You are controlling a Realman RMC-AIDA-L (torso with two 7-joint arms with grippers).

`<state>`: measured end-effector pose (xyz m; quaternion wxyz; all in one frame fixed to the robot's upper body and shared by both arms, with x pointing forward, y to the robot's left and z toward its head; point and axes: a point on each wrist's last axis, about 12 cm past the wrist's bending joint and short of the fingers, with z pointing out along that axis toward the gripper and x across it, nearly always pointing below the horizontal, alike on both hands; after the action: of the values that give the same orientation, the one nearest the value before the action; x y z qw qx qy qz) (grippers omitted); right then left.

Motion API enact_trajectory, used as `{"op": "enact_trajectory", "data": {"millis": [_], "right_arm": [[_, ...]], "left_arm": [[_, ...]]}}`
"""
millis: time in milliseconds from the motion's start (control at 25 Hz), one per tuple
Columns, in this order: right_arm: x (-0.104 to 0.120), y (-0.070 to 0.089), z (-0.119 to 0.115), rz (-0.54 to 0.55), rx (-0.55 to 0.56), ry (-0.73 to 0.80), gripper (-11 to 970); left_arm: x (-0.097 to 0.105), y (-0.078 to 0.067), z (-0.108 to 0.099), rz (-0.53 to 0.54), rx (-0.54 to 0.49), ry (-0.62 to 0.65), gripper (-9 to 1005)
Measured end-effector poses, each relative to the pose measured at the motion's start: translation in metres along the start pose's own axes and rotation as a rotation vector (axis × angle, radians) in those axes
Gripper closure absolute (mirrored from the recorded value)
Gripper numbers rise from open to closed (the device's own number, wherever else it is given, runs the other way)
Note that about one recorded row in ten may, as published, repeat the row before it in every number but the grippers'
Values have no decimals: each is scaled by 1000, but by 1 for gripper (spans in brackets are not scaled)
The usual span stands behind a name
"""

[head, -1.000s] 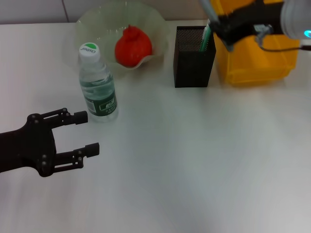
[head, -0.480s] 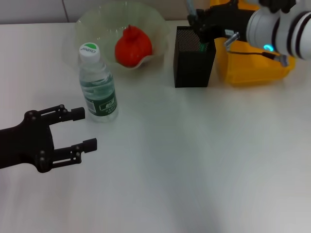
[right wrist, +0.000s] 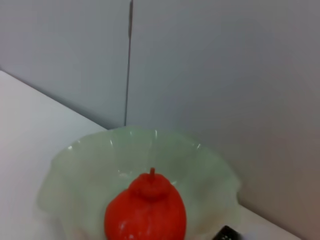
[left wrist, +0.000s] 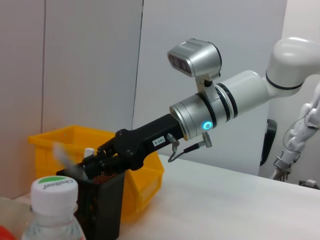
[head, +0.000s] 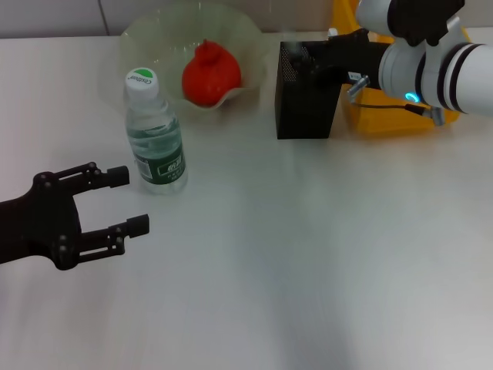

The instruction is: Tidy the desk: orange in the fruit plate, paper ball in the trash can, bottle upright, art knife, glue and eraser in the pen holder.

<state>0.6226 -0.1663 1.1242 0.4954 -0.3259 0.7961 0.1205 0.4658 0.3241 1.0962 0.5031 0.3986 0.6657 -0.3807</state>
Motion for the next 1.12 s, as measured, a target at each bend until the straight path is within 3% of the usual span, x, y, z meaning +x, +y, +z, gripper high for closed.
{"op": "enact_trajectory", "data": {"millis": [120,360,560,760,920,1120], "right_arm": [[-2,-1,-3,10,6,-14,771],[-10,-1,-25,19,-34,-63,513],[-4,0,-71,29,-255,-154,346],[25,-7,-111,8,-484,-195,246],[55,-11,-128,14,-567,-212,246],[82,-6,-137,-21,-651,-187,247]], "left_arm": [[0,0,-2,-3,-10,-3,243],[1,1,-10,-27,-14,-40,243],[-1,0,-18,-60,63,-65,243],[-1,-5,-20,-75,132,-73,243],[4,-10,-18,-84,167,-38,243],[5,-7,-14,-96,202,20,243]]}}
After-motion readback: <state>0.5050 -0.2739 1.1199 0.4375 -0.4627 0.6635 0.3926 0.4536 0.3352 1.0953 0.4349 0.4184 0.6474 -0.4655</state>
